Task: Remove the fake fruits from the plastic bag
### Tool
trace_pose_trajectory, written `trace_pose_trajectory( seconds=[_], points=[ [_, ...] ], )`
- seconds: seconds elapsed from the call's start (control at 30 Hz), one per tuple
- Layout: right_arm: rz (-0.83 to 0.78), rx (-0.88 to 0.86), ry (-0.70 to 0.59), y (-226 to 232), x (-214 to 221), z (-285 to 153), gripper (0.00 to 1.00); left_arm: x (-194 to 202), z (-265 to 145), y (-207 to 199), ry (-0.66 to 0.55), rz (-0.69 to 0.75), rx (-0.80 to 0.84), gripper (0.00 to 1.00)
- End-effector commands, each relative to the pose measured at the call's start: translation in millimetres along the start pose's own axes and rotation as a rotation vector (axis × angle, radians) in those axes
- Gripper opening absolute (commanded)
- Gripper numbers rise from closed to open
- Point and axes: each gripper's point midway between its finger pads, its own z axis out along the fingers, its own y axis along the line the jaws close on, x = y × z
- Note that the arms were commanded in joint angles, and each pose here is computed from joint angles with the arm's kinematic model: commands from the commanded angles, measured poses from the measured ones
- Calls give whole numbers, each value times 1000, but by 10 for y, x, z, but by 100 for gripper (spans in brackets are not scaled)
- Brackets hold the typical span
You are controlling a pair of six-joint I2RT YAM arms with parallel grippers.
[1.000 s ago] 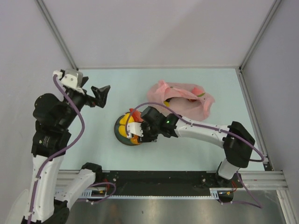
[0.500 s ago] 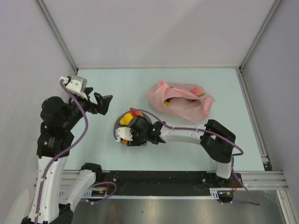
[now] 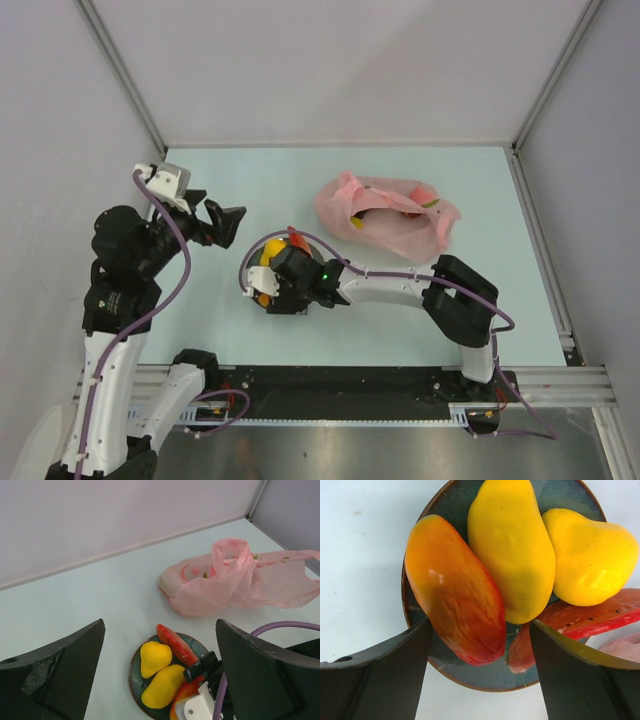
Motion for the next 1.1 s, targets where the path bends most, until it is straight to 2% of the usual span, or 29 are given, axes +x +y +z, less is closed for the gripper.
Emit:
trace_pose_trajectory(
  seconds=[0.0, 0.13, 0.27, 0.3, 0.37, 0.47, 0.53, 0.57, 0.6, 0.67, 0.7, 0.77, 0.8, 0.93, 1.0, 1.07],
  points=[
    [15, 49, -80, -138, -307, -80, 84, -64, 35, -30, -30, -16, 24, 97],
    [31, 33, -89, -94, -397, -279, 91, -67, 46, -35, -30, -15, 30, 97],
    [64, -56, -146, -1, -560, -804, 92, -122, 59, -33, -35, -14, 30, 97],
    [75, -78, -124, 38, -497, -904, 93, -142, 70, -29, -38, -13, 30, 96],
    [139, -89, -137, -41, -469, -1128, 93, -243, 69, -36, -61, -4, 33, 97],
    [334, -82, -193, -308, -393, -1626, 91, -343, 172, -15, -79, 19, 44, 96],
    [439, -35, -228, -520, -292, -1995, 89, -296, 360, 24, -55, 44, 57, 96],
    [461, 0, -234, -606, -242, -2117, 88, -403, 402, -6, -69, 54, 76, 97],
    [477, 48, -238, -675, -179, -2302, 86, -298, 613, -89, -14, 65, 151, 97],
    [562, 219, -200, -1068, 136, -2502, 83, -442, 709, -312, -3, 88, 253, 97],
    [597, 257, -204, -1193, 238, -2585, 78, -417, 783, -561, 15, 124, 353, 98],
    [733, 363, -221, -1560, 577, -2803, 72, -360, 973, -778, 53, 147, 438, 99],
    [772, 398, -236, -1703, 675, -2847, 65, -327, 1004, -992, 62, 155, 509, 100],
    [896, 383, -197, -1885, 1045, -2691, 45, -74, 1283, -1422, 167, 145, 648, 100],
    [924, 371, -149, -1919, 1285, -2466, 40, 230, 1474, -1583, 239, 154, 677, 99],
    [953, 378, -135, -1939, 1450, -2321, 39, 427, 1740, -1548, 270, 164, 595, 98]
  ],
)
